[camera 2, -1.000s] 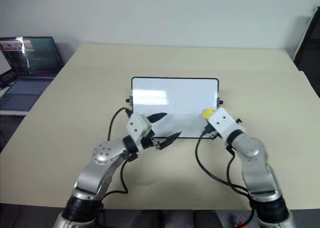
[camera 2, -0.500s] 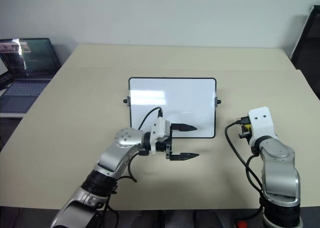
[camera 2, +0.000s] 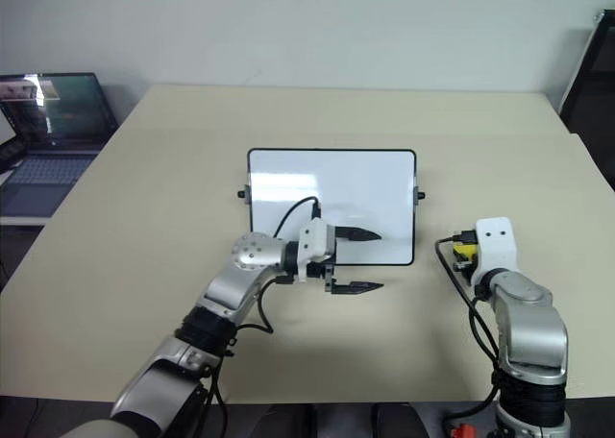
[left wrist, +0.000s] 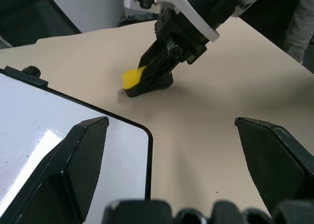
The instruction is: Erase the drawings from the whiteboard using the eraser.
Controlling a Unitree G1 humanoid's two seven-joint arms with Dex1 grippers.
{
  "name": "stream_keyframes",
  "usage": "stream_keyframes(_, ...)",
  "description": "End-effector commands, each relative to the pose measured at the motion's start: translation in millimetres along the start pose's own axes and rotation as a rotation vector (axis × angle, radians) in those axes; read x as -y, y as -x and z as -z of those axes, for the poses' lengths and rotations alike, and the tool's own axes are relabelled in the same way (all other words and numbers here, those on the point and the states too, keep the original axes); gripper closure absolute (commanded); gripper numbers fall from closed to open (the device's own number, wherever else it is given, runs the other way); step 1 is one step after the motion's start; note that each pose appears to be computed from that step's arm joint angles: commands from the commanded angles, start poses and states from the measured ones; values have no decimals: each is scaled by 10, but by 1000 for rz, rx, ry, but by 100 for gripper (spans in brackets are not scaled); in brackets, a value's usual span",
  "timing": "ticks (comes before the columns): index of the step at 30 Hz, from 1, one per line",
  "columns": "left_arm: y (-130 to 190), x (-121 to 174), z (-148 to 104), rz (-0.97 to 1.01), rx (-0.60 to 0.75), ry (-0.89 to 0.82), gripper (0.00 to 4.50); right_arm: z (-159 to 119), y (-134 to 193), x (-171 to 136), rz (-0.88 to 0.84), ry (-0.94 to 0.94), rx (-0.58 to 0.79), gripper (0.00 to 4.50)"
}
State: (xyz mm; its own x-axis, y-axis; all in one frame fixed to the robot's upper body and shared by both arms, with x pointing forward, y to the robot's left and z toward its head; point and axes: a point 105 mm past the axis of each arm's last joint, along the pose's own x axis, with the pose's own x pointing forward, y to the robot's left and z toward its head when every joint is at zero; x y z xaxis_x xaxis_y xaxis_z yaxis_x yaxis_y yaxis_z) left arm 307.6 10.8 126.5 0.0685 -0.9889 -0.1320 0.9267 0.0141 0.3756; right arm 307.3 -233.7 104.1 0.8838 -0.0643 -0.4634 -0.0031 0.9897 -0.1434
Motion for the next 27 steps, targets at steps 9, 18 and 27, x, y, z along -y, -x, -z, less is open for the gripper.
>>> stream_keyframes(9,-1,27,-141,-1,25,-62,0,-42,-9,12,6,-36,35,320)
stream_keyframes(18,-13,95,-203,3,30,-74,0,10,-60,11,-6,-53,25,159)
stream_keyframes(27,23,109,-200,-7,17,-70,0,-6,-53,55,17,-45,35,3)
